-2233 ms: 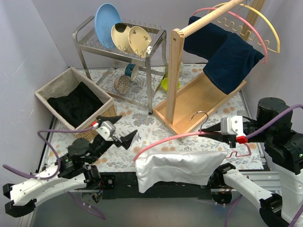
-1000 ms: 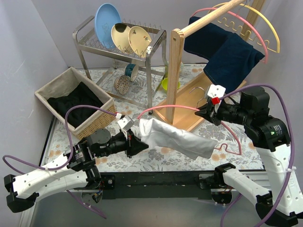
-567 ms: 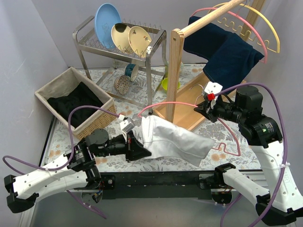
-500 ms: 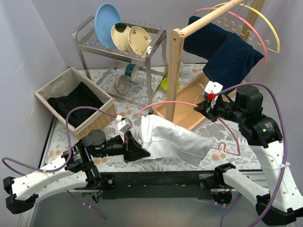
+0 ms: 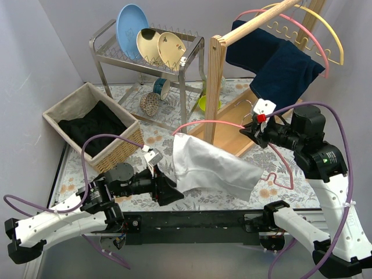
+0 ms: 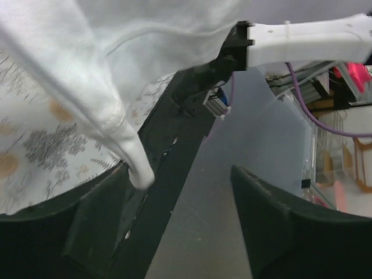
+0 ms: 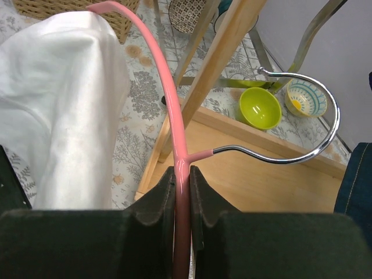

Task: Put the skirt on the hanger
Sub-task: Place skirt on hanger, then pass the hanger from the right arm to the left

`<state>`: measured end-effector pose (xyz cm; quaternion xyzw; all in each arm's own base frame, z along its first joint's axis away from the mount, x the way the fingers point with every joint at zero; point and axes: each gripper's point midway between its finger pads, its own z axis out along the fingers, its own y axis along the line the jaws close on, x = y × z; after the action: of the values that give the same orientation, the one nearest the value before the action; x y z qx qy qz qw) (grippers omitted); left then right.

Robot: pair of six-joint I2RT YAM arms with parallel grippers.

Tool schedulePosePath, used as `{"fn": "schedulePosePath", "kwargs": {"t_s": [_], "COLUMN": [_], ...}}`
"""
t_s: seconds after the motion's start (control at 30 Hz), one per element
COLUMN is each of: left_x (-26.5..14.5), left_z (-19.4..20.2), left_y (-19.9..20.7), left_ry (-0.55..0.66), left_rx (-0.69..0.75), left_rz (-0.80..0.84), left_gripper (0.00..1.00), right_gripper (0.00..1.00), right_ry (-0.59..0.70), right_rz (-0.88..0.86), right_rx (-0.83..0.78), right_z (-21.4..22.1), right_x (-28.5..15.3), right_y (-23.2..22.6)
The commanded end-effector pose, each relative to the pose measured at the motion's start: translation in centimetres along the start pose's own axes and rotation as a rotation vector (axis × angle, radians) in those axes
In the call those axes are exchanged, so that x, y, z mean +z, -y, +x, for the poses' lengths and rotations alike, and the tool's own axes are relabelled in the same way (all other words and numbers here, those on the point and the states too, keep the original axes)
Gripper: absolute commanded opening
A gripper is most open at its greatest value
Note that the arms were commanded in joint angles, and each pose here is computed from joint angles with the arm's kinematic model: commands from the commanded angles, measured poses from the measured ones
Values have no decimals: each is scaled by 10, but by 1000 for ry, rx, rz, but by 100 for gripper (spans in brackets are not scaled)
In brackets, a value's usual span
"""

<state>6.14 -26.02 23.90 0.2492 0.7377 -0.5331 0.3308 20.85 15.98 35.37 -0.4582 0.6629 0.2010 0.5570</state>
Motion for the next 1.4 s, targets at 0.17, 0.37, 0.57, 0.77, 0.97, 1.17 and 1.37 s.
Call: {"fn": "schedulePosePath", "kwargs": {"t_s": [0.17, 0.37, 0.57, 0.77, 0.97, 1.17, 1.37], "left_x": [-39, -18, 38, 74, 78, 60, 34], "left_z": [-62, -96, -90, -72, -68, -92, -97], "left_y": [-3, 6, -3, -4, -9, -23, -50], "left_ry": [74, 5, -136, -248, -293, -186, -113], "left_rx": [203, 374, 414, 428, 445, 517, 741], "left_rz": [-231, -261, -239, -155, -164, -289, -422], "left_gripper": [83, 88, 90, 86, 5, 0, 0], "right_gripper": [1, 1, 1, 1, 1, 16, 46], "right_ry": [97, 123, 146, 181, 175, 134, 63], "right_rz": [-109, -300, -414, -471, -496, -537, -686], "right_rx": [-211, -292, -353, -369, -354, -213, 92], "right_z": [-18, -2, 10, 11, 20, 35, 40], "right_x": [-21, -22, -24, -25, -24, -16, -8], "right_y": [-27, -63, -84, -94, -100, -106, -119]}}
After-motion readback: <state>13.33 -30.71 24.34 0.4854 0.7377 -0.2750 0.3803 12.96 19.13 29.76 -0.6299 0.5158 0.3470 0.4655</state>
